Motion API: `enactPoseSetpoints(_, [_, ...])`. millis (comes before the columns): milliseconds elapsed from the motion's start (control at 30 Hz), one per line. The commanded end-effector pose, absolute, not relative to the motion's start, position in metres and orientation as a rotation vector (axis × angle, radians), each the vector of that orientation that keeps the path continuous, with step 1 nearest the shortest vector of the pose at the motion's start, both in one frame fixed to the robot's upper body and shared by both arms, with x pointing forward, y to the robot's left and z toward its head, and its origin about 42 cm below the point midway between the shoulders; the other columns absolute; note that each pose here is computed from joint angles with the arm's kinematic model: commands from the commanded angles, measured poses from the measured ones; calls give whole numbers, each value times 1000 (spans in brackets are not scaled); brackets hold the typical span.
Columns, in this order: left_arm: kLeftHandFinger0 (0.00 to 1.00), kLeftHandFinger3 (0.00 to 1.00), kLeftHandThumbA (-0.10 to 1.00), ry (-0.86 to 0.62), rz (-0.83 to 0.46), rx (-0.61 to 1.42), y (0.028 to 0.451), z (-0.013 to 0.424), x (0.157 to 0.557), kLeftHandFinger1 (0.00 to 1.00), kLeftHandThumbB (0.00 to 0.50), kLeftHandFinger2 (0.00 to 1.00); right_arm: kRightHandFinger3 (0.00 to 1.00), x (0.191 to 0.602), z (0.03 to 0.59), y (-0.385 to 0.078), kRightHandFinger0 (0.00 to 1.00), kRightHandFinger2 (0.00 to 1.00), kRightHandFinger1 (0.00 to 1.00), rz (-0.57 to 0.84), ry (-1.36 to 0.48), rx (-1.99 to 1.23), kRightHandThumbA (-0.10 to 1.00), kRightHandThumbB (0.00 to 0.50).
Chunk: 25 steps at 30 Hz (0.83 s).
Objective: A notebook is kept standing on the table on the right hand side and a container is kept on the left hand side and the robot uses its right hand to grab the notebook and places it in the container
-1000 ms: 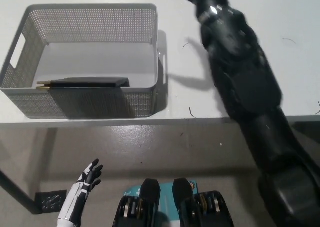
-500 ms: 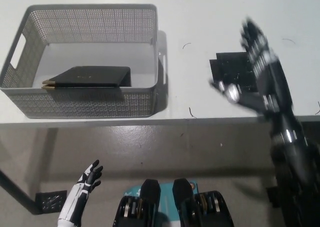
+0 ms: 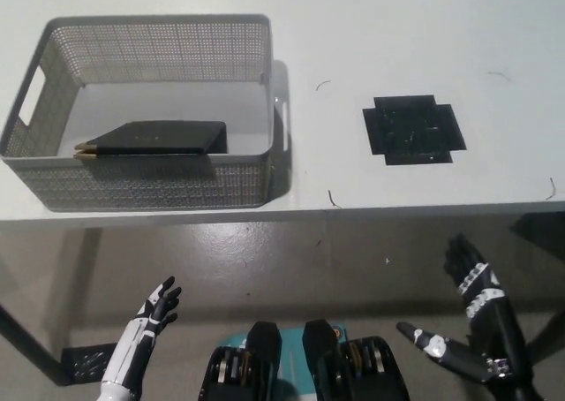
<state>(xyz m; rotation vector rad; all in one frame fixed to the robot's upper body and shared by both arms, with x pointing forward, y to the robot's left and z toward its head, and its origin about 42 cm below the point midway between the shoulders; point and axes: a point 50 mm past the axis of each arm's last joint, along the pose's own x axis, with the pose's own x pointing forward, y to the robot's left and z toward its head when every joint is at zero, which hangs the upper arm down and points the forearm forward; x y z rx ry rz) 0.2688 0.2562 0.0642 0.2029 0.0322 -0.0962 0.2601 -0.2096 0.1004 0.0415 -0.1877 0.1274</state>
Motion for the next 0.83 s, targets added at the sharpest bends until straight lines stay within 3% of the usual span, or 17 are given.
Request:
enactPoseSetpoints(0, [1000,1000,1000,-20,-112,217,259,79,280,1000,145,1000,1000,271,98,-207,1000,1000,1000,144,-245,81,1000,294])
enactPoseSetpoints(100, [1000,1000,1000,-26,-109,233,258,80,282,1000,142,1000,1000,277,86,-211,1000,1000,1000,136,-195,88,1000,340])
enactPoseSetpoints(233, [1000,1000,1000,-28,-109,229,258,81,285,1000,145,1000,1000,286,73,-214,1000,1000,1000,127,-170,76,1000,336])
enactPoseSetpoints(500, [1000,1000,1000,-34,-109,218,257,82,287,1000,154,1000,1000,291,69,-217,1000,1000,1000,133,-145,66,1000,387])
enactPoseSetpoints(800, [1000,1000,1000,-32,-98,230,258,81,287,1000,150,1000,1000,292,65,-217,1000,1000,1000,145,-130,48,1000,406])
